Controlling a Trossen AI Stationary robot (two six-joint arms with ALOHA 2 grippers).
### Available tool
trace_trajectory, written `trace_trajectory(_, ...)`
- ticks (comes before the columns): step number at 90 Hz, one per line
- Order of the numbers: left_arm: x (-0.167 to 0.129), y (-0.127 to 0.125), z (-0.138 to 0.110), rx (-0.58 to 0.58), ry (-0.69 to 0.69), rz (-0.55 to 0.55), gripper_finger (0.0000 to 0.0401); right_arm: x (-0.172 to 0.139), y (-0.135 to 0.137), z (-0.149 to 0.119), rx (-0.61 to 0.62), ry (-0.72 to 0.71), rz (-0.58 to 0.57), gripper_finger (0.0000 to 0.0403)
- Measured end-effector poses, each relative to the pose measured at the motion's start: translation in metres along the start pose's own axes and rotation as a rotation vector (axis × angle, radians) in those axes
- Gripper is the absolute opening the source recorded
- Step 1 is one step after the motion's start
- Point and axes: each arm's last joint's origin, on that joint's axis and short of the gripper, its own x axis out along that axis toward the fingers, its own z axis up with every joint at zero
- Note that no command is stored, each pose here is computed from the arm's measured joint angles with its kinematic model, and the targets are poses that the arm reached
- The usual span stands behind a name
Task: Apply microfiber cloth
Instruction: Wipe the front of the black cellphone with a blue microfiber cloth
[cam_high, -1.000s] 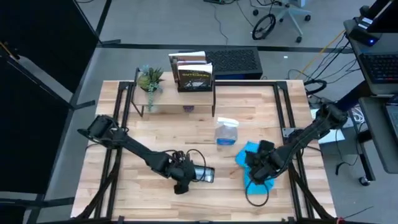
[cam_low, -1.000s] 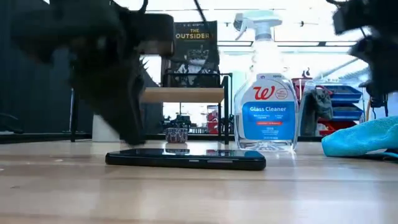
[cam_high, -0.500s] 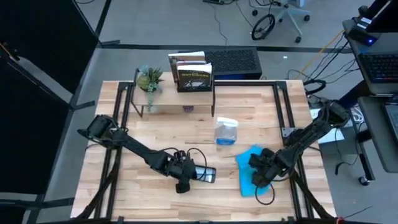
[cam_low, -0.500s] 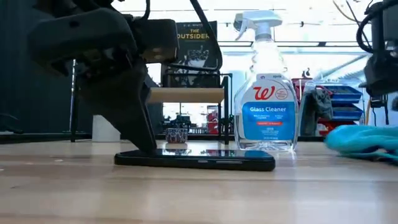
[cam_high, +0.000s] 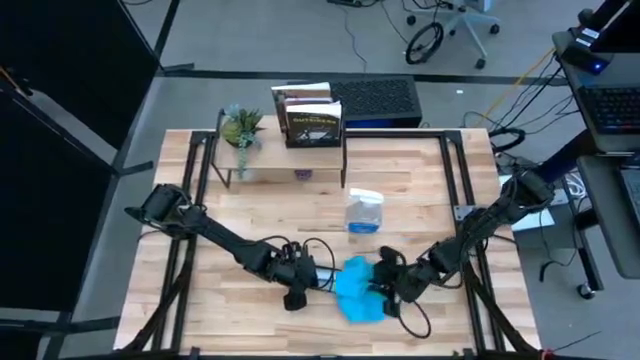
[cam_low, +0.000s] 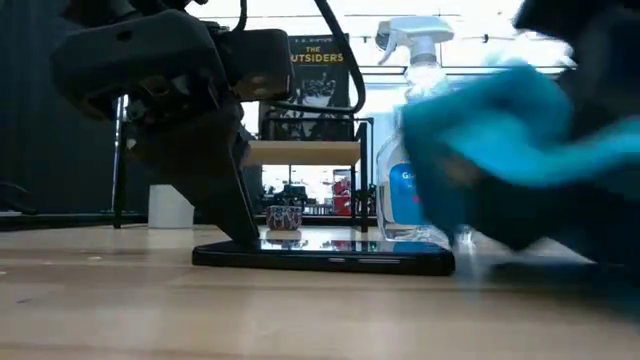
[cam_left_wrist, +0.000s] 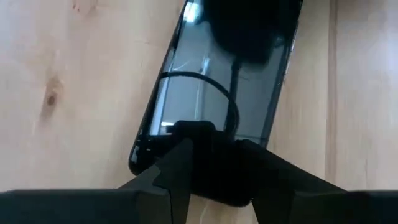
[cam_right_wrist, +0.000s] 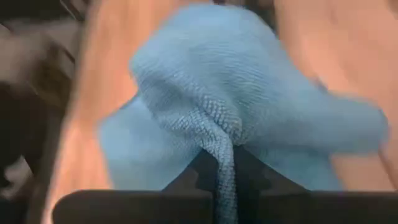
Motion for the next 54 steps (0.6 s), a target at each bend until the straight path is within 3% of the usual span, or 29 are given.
trace_trajectory(18, 0.0, -0.001, 0.004, 0.029, -0.038, -0.021, 0.0075, 0.046, -0.018, 0.011, -0.139, -0.075, -0.061, 0.0001)
trace_trajectory(31, 0.0, -0.001, 0.005, 0.043, -0.043, -0.022, 0.0031, 0.079, -0.021, 0.016, -0.191, -0.036, -0.021, 0.0001)
trace_trajectory(40, 0.0, -0.001, 0.005, 0.081, -0.047, -0.023, 0.0005, 0.096, -0.022, 0.009, -0.206, 0.01, -0.027, 0.0)
trace_trajectory(54, 0.008, 0.0, 0.003, 0.087, -0.033, -0.023, 0.0004, 0.108, -0.023, 0.002, -0.17, 0.037, -0.053, 0.0)
